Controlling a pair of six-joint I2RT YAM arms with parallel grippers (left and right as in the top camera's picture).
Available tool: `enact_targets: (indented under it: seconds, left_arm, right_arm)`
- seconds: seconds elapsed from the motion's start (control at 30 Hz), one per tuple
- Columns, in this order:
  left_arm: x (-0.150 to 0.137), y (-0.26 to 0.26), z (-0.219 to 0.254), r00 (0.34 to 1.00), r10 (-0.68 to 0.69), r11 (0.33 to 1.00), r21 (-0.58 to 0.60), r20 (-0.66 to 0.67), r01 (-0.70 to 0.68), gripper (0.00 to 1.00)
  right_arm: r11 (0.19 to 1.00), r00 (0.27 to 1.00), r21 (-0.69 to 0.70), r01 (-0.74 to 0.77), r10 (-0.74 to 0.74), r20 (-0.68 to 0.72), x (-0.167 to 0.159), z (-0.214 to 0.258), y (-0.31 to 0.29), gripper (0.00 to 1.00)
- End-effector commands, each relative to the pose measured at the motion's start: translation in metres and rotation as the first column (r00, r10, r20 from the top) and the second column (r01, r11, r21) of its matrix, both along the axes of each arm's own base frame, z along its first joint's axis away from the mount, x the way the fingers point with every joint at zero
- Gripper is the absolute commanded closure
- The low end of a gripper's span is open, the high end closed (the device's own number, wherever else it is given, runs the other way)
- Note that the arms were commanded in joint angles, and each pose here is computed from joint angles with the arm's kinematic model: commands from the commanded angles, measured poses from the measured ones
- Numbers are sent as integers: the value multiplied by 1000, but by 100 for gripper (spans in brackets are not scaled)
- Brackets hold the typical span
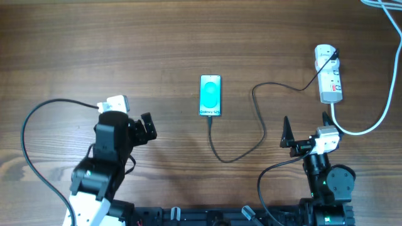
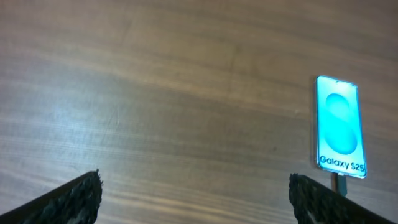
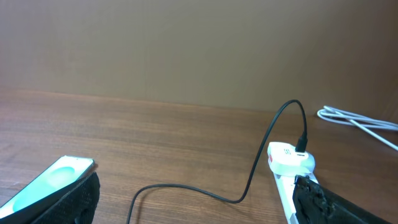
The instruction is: Plug charger to phone and switch on socket
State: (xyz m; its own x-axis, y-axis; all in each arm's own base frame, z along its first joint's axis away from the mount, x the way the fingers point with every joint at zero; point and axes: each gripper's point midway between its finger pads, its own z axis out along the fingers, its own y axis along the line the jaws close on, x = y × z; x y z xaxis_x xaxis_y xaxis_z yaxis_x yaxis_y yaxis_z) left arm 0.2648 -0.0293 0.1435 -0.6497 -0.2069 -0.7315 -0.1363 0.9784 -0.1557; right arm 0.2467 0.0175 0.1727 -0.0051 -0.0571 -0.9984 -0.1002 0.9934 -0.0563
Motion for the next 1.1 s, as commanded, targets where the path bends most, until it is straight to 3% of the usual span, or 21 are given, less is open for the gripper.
enact_targets:
  seconds: [0.0, 0.37, 0.47, 0.63, 1.07]
  left_arm:
    - [3, -5, 3, 987, -107, 993, 63, 119, 100, 0]
    - [-6, -4, 20, 922, -106, 994, 47, 373, 95, 0]
    - [-11, -13, 20, 876, -209, 978, 99, 435, 184, 0]
    - [-13, -8, 24, 833, -213, 977, 92, 511, 193, 0]
    - [-17, 4, 22, 799, -173, 985, 93, 575, 146, 0]
  right_arm:
    - [1000, 1000, 7, 13, -13, 10, 0, 2, -2, 0]
    - [1000, 1000, 7, 13, -13, 10, 0, 2, -2, 0]
    - [1000, 1000, 7, 13, -13, 10, 0, 2, -2, 0]
    - [1000, 1000, 7, 13, -13, 10, 0, 2, -2, 0]
    - [1000, 1000, 7, 13, -13, 10, 0, 2, -2, 0]
